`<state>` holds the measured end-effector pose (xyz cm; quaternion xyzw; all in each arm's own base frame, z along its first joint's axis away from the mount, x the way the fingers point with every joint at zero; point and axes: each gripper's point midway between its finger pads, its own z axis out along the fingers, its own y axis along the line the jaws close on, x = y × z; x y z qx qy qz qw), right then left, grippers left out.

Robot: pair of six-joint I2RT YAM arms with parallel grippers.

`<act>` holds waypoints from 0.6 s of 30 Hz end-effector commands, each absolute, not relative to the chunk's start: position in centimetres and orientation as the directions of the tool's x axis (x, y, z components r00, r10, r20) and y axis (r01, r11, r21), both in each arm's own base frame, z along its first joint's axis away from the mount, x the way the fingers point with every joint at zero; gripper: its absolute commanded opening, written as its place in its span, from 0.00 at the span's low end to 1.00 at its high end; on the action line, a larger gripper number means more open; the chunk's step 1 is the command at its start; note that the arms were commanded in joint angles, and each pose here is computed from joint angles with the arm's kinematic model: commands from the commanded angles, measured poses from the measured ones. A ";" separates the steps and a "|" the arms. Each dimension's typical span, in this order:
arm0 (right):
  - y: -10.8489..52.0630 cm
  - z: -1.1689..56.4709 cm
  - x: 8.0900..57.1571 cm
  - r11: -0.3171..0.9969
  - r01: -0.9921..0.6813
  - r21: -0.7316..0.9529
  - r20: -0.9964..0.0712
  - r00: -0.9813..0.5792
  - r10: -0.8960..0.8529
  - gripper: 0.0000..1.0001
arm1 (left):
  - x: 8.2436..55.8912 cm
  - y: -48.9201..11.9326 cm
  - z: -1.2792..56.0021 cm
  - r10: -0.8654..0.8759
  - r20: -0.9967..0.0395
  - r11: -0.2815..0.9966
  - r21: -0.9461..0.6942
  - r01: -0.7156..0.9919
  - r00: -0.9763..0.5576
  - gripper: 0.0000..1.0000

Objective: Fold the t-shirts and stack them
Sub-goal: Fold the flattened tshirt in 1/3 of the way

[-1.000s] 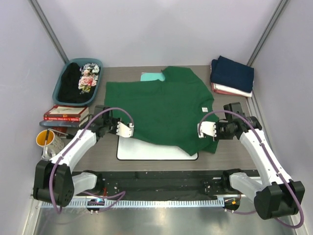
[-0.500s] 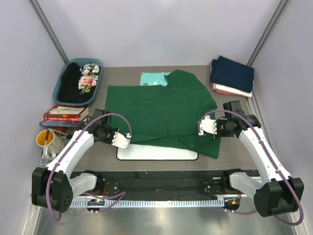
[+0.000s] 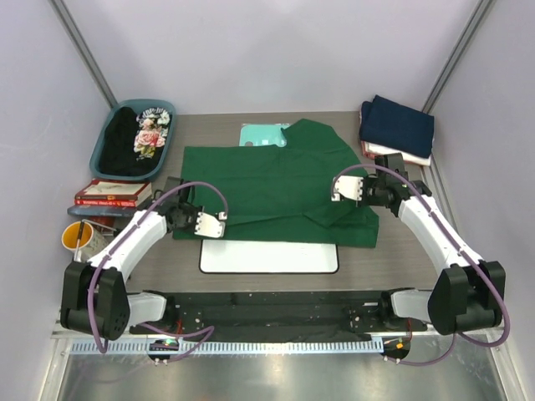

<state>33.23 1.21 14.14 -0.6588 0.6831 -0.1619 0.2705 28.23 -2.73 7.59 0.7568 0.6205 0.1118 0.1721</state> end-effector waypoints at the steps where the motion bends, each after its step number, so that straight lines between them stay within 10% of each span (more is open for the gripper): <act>1: 1.2 17.7 37.0 0.117 -0.711 -0.694 -0.169 0.003 -0.986 0.01 | 31.3 -1.8 9.7 0.991 -0.003 -0.114 0.494 0.862 0.133 0.00; 18: 2.2 17.6 39.7 0.160 -0.647 -0.745 -0.205 -0.005 -0.979 0.05 | 35.0 -1.2 8.9 0.997 0.022 -0.080 0.508 0.857 0.080 0.01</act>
